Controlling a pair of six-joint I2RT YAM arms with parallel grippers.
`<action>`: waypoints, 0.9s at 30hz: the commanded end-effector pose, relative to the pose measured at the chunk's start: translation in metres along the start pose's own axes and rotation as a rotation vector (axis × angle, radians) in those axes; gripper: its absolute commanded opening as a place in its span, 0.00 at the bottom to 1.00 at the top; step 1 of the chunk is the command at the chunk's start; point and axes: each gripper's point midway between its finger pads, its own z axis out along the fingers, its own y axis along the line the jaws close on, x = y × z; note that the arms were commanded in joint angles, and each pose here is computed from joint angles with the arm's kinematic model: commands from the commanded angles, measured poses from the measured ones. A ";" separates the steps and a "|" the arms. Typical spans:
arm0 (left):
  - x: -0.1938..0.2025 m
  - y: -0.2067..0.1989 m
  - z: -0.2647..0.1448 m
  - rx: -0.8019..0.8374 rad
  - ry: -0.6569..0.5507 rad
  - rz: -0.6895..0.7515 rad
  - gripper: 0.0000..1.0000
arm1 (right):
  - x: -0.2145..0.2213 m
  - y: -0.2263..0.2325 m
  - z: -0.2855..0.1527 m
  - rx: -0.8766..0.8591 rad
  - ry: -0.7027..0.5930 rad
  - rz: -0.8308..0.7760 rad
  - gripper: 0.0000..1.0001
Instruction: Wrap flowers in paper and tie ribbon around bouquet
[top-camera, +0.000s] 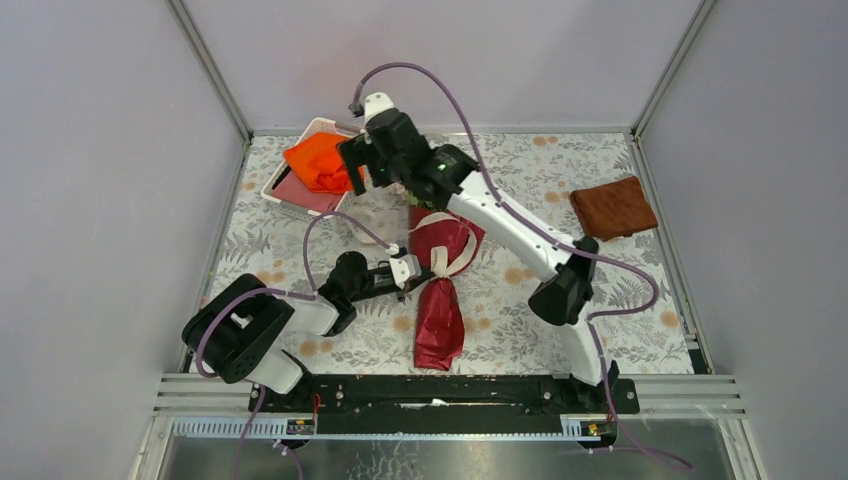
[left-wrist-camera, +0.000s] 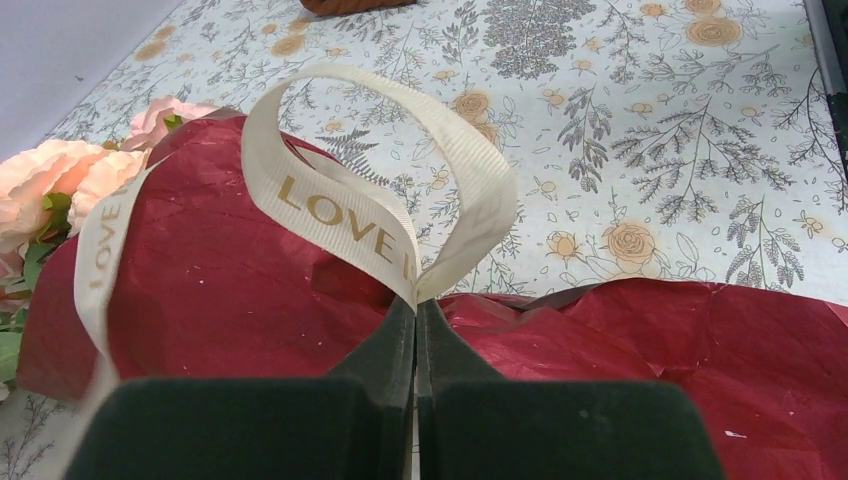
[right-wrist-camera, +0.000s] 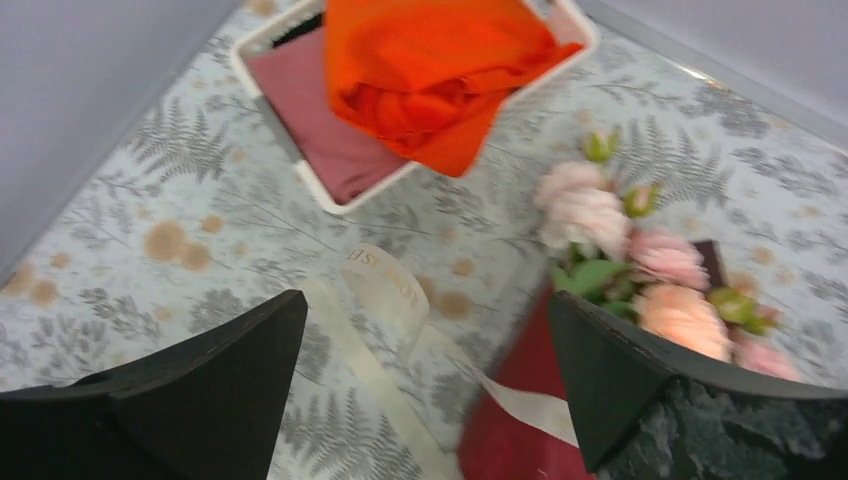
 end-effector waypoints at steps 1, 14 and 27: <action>-0.016 0.003 0.000 -0.012 -0.055 0.049 0.00 | -0.058 -0.062 -0.108 0.108 -0.113 -0.044 1.00; -0.016 0.004 0.000 -0.020 -0.054 0.028 0.00 | 0.131 -0.045 -0.175 -0.498 -0.421 -0.528 1.00; -0.016 0.004 0.004 0.018 -0.055 0.062 0.00 | 0.166 -0.025 -0.124 -0.978 -0.239 -0.611 0.97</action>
